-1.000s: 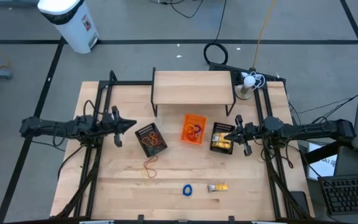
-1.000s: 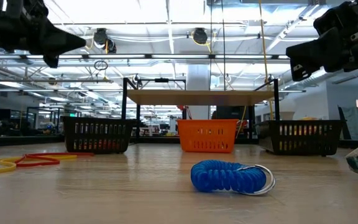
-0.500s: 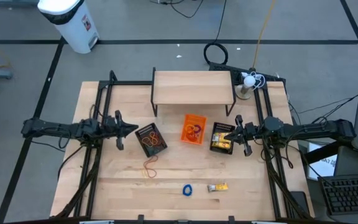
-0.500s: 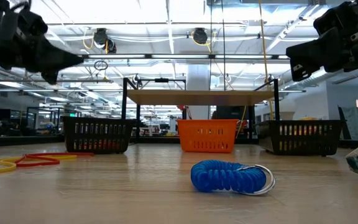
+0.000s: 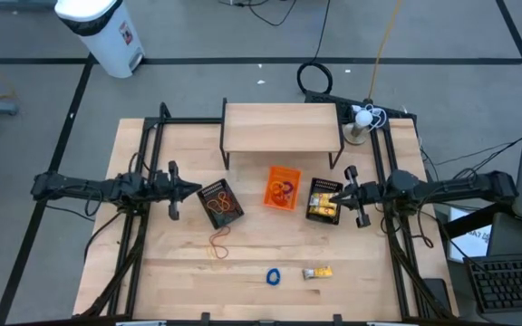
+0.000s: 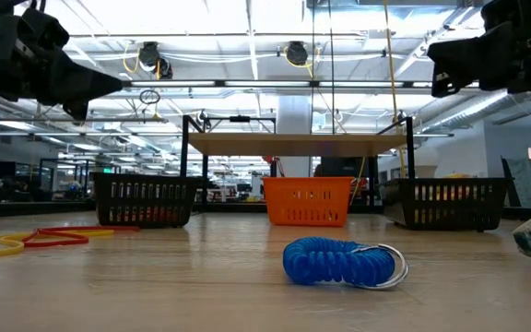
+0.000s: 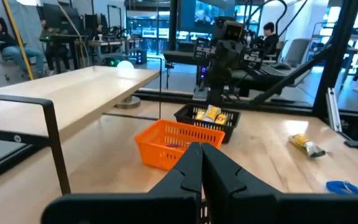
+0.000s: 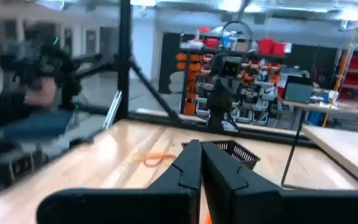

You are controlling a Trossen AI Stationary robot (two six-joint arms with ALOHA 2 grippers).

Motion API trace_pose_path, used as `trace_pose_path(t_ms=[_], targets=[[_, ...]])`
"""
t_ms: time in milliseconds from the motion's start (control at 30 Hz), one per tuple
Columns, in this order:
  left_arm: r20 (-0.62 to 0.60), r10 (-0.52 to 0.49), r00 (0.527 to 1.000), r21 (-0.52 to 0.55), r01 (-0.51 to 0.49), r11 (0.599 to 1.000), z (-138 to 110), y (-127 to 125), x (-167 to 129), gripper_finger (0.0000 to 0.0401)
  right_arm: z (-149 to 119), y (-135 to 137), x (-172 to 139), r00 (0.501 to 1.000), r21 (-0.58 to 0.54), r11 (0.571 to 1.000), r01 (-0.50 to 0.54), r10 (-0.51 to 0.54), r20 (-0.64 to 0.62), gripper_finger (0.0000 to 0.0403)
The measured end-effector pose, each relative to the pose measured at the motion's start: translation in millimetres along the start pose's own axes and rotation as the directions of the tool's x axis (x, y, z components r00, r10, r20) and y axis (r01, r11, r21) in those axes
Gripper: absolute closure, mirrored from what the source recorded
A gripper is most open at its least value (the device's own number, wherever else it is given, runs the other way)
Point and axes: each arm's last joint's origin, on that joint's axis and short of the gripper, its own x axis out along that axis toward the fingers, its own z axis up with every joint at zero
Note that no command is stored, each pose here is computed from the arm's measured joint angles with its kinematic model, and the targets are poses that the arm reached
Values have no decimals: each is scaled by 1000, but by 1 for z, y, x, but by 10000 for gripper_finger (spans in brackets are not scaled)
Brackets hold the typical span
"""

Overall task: Pick & Place Office Desk Supplies
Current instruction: Put the crayon box into the right black bin

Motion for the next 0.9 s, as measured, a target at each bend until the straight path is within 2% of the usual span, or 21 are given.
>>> trace_pose_path(t_ms=[100,167,333,467,533,667,800,900], targets=[[0,1,1000,-6,-1,1000,0,0,0,397,-1,2,2,998,74,996,55,-52,-34,400],[-1,1,1000,-36,-1,999,0,0,0,391,-6,7,7,986,74,996,58,-46,-160,402],[-3,2,1000,-125,-2,992,0,0,0,384,42,24,35,969,34,998,55,-45,-244,402],[-3,8,1000,-149,-8,989,0,0,0,383,59,52,54,874,-2,999,45,-40,-483,402],[-2,-7,1000,-158,7,987,0,0,0,382,71,66,64,840,-10,998,57,-53,-540,402],[-2,-45,999,-188,44,981,0,-1,0,382,70,97,82,747,-5,1000,6,-8,-665,401],[-3,-46,999,-193,44,980,0,-1,0,382,71,119,102,706,95,993,69,19,-708,381],[-3,-46,999,-190,44,981,0,-1,0,382,59,133,114,635,179,981,70,94,-767,343]])
